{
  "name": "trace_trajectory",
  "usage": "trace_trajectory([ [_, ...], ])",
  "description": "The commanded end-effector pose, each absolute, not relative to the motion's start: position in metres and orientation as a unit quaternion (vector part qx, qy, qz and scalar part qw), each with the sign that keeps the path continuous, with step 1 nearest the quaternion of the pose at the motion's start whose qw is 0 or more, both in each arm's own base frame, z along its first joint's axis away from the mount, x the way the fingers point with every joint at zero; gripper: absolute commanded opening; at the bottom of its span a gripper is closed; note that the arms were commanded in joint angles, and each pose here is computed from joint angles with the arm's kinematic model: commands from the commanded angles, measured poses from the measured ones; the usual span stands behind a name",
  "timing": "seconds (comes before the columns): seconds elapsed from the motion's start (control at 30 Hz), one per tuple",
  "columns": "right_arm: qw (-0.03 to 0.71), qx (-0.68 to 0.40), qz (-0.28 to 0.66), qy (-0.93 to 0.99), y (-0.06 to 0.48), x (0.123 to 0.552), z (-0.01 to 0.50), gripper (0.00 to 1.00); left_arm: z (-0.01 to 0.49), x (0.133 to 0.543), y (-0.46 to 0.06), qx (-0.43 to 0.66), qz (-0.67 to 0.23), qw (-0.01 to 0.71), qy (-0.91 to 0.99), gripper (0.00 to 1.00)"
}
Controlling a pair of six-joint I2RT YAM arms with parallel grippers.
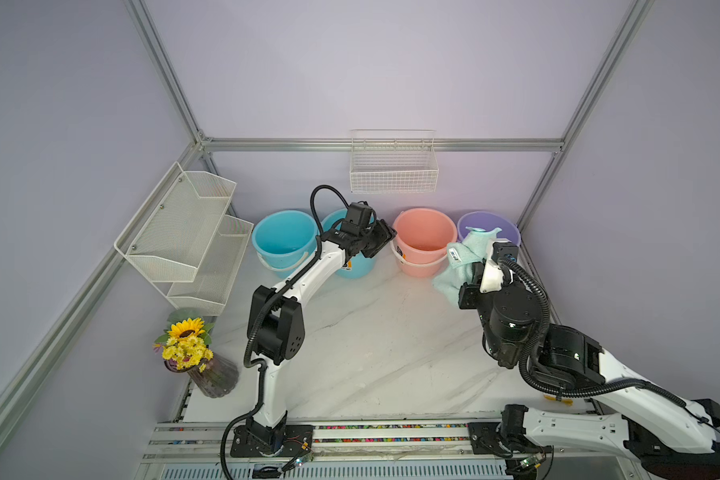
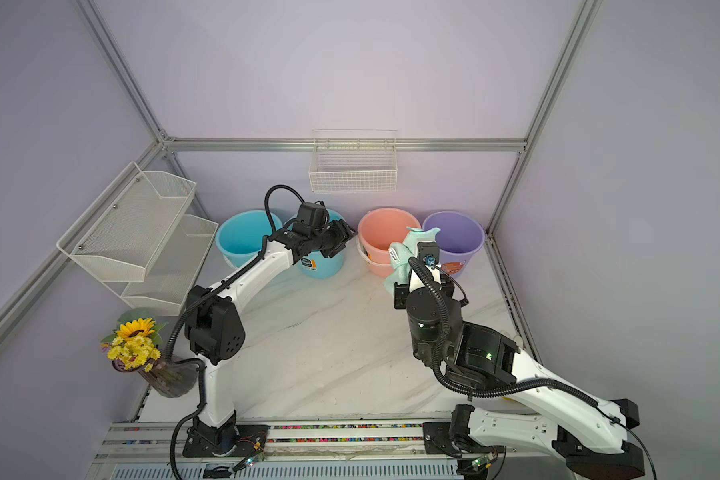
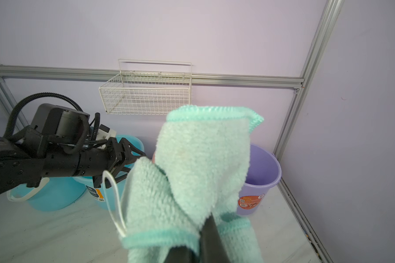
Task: Wipe the inside of the bucket with a cloth
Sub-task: Move the bucket to the center of the board.
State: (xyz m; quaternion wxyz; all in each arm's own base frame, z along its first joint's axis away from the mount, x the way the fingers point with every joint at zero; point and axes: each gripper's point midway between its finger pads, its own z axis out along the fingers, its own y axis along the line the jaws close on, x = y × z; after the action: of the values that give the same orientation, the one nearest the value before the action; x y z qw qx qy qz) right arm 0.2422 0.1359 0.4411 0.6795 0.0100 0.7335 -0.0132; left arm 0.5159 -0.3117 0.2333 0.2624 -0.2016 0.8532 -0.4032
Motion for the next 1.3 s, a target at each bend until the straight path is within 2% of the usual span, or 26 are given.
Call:
trace_trajectory([
  [0.0,0.680,0.027,-0.007,0.733,0.129,0.240,0.448,0.00,0.266,0.527,-0.330,-0.202,-0.453,0.288,0.819,0.62],
  [0.27,0.676,0.026,-0.002,0.736,0.129,0.239,0.444,0.00,0.243,0.537,-0.352,-0.207,-0.467,0.267,0.817,0.48],
  [0.63,0.675,0.026,-0.003,0.737,0.126,0.238,0.445,0.00,0.240,0.535,-0.358,-0.213,-0.471,0.262,0.815,0.29],
  [0.87,0.674,0.027,0.000,0.738,0.125,0.237,0.447,0.00,0.243,0.533,-0.363,-0.215,-0.476,0.257,0.813,0.21],
  [1.27,0.674,0.028,0.001,0.738,0.122,0.236,0.451,0.00,0.257,0.509,-0.352,-0.223,-0.484,0.248,0.809,0.18],
])
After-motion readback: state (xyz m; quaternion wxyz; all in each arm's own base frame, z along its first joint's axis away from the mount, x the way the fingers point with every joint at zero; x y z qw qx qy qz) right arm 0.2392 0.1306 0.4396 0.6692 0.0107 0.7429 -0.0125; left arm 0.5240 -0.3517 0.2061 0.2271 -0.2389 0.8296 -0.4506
